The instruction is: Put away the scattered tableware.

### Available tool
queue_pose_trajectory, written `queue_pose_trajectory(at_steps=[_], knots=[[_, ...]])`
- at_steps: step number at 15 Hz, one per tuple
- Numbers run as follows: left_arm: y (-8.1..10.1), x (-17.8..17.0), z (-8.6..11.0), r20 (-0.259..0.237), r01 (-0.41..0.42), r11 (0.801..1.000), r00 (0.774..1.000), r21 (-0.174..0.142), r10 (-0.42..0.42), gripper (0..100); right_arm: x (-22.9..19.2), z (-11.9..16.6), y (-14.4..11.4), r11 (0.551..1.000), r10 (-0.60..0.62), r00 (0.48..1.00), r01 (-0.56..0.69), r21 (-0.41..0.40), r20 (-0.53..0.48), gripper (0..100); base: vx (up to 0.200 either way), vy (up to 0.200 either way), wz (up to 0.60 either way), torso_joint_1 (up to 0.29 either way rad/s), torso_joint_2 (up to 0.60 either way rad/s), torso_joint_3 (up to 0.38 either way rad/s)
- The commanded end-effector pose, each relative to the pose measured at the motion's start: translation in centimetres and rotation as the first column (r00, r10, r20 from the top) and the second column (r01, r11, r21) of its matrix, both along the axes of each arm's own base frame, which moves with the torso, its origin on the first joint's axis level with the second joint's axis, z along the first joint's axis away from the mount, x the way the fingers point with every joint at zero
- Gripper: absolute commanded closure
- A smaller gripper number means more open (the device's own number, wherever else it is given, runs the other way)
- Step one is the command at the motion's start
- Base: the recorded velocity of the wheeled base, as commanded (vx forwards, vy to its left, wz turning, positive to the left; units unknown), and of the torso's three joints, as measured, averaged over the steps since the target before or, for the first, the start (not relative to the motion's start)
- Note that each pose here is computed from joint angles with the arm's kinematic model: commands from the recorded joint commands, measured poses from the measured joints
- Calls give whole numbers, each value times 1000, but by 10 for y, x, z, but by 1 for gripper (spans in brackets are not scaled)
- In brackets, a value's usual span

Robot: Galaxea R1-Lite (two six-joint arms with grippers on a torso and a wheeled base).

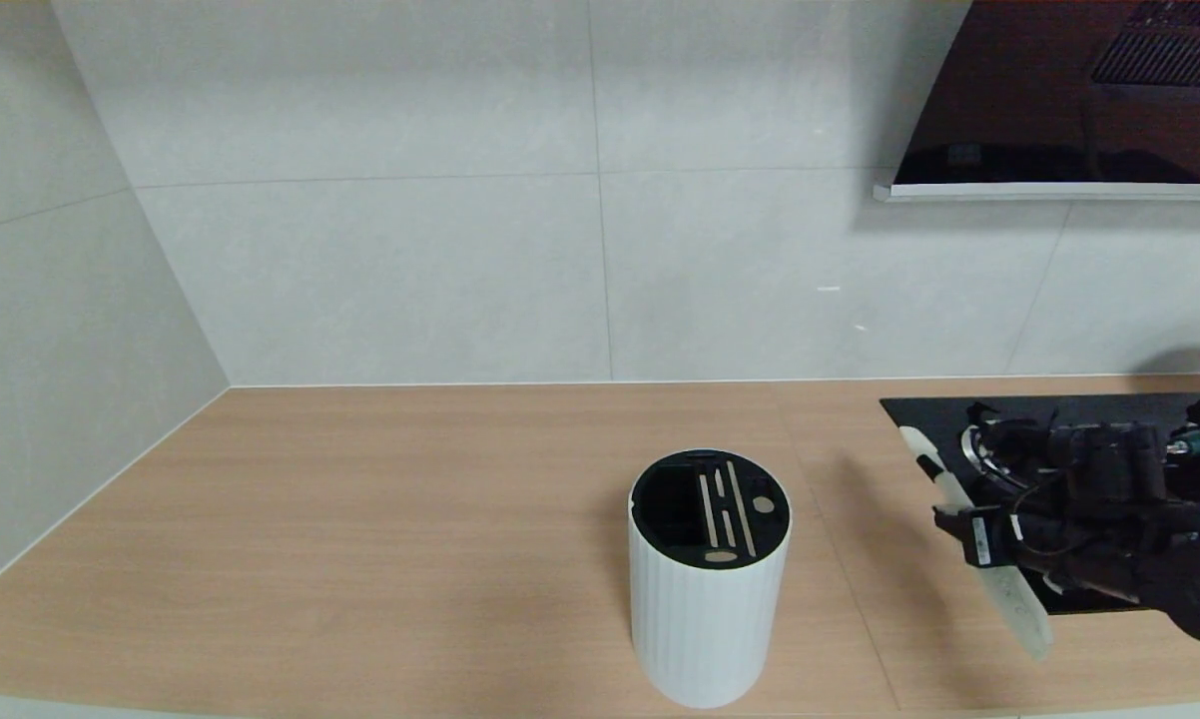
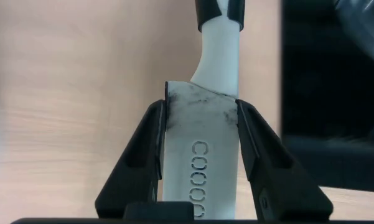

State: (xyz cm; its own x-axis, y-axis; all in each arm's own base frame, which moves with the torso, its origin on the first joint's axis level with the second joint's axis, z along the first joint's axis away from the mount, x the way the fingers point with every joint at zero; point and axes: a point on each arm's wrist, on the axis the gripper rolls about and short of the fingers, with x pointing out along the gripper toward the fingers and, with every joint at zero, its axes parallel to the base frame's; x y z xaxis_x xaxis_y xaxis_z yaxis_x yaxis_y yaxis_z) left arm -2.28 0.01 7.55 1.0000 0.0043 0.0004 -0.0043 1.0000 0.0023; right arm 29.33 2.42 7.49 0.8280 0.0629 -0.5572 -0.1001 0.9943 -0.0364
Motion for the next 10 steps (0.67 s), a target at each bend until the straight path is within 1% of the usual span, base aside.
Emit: queue_pose_trajectory(at_steps=[1, 2, 3, 4, 5, 6, 7, 8, 9, 10], knots=[[0, 0, 0, 0, -2, 1000, 1000, 1, 2, 0, -30, 107, 24, 994, 89, 962, -100, 31, 260, 100, 0, 0, 0, 0, 0, 0], [0, 0, 0, 0, 0, 1000, 1000, 1, 0, 0, -34, 117, 31, 992, 112, 953, -126, 32, 283, 100, 0, 0, 0, 0, 0, 0], [0, 0, 0, 0, 1, 1000, 1000, 1, -1, 0, -43, 131, 42, 984, 157, 934, -177, 35, 323, 100, 0, 0, 0, 0, 0, 0], [0, 0, 0, 1, 3, 1000, 1000, 5, -3, 0, -52, 140, 52, 975, 194, 917, -220, 37, 350, 100, 0, 0, 0, 0, 0, 0], [0, -1, 4, 16, 19, 1000, 1000, 10, -20, 0, -58, 145, 59, 966, 224, 902, -255, 39, 368, 100, 0, 0, 0, 0, 0, 0], [-1, -4, 14, 50, 47, 999, 998, 8, -47, 0, -60, 148, 63, 963, 233, 895, -268, 39, 380, 100, 0, 0, 0, 0, 0, 0], [-2, -9, 27, 93, 95, 996, 991, 5, -95, 0, -62, 151, 65, 960, 240, 888, -277, 39, 391, 100, 0, 0, 0, 0, 0, 0], [-4, -17, 53, 102, 220, 975, 971, -17, -217, 0, -59, 159, 68, 958, 245, 881, -285, 41, 405, 100, 0, 0, 0, 0, 0, 0], [-6, -14, 84, 39, 328, 944, 944, -45, -326, 0, -57, 167, 73, 954, 255, 874, -298, 42, 413, 100, 0, 0, 0, 0, 0, 0], [-7, -3, 110, -16, 379, 923, 924, -68, -381, 0, -56, 171, 78, 948, 269, 867, -315, 42, 419, 100, 0, 0, 0, 0, 0, 0]])
